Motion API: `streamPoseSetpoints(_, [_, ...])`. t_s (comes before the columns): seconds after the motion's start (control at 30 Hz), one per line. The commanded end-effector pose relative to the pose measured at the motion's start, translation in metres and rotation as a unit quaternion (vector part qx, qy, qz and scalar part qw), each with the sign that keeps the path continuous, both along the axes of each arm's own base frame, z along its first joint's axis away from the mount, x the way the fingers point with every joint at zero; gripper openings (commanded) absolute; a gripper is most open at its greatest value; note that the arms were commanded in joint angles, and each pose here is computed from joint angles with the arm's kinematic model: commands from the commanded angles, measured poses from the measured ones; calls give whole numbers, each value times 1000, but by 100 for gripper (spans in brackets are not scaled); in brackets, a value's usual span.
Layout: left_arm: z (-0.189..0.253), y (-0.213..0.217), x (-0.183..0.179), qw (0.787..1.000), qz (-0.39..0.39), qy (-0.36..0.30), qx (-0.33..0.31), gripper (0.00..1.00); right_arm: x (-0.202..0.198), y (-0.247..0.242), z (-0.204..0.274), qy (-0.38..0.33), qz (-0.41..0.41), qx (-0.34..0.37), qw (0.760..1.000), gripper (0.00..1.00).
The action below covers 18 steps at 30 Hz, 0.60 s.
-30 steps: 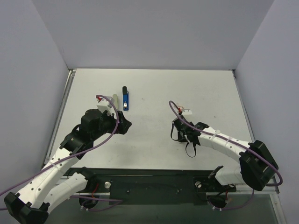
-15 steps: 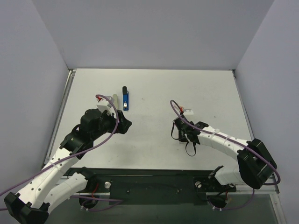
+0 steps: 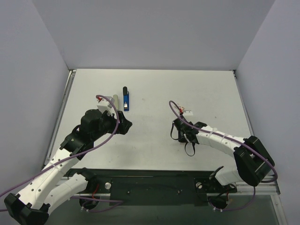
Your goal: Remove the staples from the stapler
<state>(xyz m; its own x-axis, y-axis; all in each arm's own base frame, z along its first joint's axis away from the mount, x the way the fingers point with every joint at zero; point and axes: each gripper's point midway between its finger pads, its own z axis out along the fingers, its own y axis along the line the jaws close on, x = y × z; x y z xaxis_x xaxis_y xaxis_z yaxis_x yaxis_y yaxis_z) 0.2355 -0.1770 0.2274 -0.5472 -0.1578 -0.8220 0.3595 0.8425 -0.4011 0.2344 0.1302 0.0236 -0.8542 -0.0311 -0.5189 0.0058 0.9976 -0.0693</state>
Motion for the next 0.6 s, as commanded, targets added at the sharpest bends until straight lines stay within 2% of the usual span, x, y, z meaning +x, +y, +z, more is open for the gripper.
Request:
streamPoseSetpoints(0.0, [14, -2, 4, 1000, 0, -22, -19, 91, 6, 1, 3, -6, -11, 5, 1000, 8])
streamPoseSetpoints(0.1, [15, -2, 4, 1000, 0, -23, -19, 91, 7, 3, 2, -7, -11, 7, 1000, 10])
streamPoseSetpoints(0.3, [15, -3, 4, 1000, 0, -22, -21, 91, 6, 4, 4, -7, -10, 11, 1000, 32])
streamPoseSetpoints(0.57, [14, -4, 4, 999, -2, -22, -23, 91, 7, -1, 15, -27, -17, 14, 999, 36])
